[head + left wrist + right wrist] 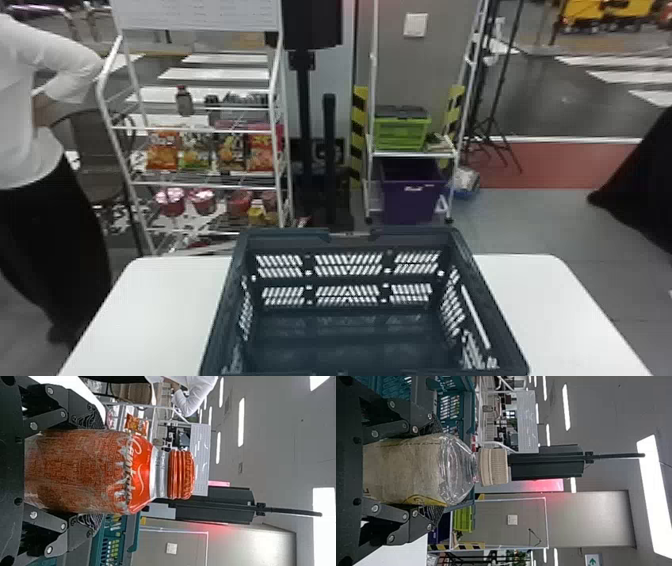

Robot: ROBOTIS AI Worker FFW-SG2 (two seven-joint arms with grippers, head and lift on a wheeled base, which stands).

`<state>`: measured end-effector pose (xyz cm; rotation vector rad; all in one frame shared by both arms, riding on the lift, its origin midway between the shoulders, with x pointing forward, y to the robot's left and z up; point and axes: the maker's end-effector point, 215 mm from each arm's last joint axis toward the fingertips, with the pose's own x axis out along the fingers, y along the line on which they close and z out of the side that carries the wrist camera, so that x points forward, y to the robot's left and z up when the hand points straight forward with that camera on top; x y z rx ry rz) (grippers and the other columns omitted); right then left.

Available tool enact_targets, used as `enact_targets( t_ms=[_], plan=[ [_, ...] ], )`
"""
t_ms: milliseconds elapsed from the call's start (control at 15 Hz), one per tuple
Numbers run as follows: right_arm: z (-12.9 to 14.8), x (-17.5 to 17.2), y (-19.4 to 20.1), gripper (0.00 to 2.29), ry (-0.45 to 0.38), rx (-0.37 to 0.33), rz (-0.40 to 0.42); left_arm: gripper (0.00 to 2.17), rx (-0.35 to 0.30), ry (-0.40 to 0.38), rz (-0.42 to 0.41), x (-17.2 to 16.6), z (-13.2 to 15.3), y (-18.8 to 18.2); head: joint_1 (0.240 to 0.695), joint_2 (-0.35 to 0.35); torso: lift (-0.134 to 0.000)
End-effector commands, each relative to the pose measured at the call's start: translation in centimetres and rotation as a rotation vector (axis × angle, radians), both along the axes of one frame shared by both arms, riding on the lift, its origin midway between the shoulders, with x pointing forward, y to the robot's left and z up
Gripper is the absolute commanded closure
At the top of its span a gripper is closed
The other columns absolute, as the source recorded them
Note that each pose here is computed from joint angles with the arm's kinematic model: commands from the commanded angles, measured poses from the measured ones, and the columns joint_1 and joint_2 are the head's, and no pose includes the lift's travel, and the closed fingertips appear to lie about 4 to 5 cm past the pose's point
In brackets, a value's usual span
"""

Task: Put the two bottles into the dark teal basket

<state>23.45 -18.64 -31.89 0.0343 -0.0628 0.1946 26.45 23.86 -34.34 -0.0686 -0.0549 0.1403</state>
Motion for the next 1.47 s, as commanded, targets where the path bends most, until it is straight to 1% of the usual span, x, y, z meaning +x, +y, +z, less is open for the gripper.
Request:
enact_targets(
  t_ms=[0, 533, 733, 800, 1067, 1133, 1267, 1400],
  plan=[
    [-0.3, 0.1, 0.0, 1.72, 0.011, 0.001, -0.001, 2.15, 0.000, -0.002, -0.001, 0.1, 0.0, 0.0, 0.499, 0.000, 0.000],
    [-0.3, 0.5, 0.0, 1.72, 0.012, -0.002, 0.000, 2.15, 0.000, -0.004, 0.000, 0.3, 0.1, 0.0, 0.499, 0.000, 0.000],
    [0.6, 1.0, -0.1, 1.72, 0.000, -0.003, 0.000, 2.15, 0.002, 0.001, 0.004, 0.2, -0.2, 0.1, 0.499, 0.000, 0.000],
    [1.6, 1.4, 0.0, 1.72, -0.022, 0.000, 0.001, 2.15, 0.003, 0.005, 0.006, 0.1, -0.4, 0.1, 0.499, 0.000, 0.000],
    [3.8, 4.2, 0.6, 1.72, -0.049, 0.007, 0.012, 2.15, 0.002, 0.013, 0.006, -0.1, -0.8, 0.0, 0.499, 0.000, 0.000],
    [4.3, 4.7, 0.8, 1.72, -0.060, 0.000, 0.017, 2.15, 0.004, 0.013, 0.003, -0.1, -0.8, -0.1, 0.499, 0.000, 0.000],
    [4.5, 6.2, 1.3, 1.72, -0.048, -0.019, 0.030, 2.15, -0.002, 0.016, -0.012, -0.3, -0.8, -0.8, 0.499, 0.000, 0.000],
    [5.4, 7.9, 1.5, 1.72, -0.041, -0.034, 0.035, 2.15, -0.003, 0.012, -0.016, -0.2, -0.7, -0.9, 0.499, 0.000, 0.000]
  ],
)
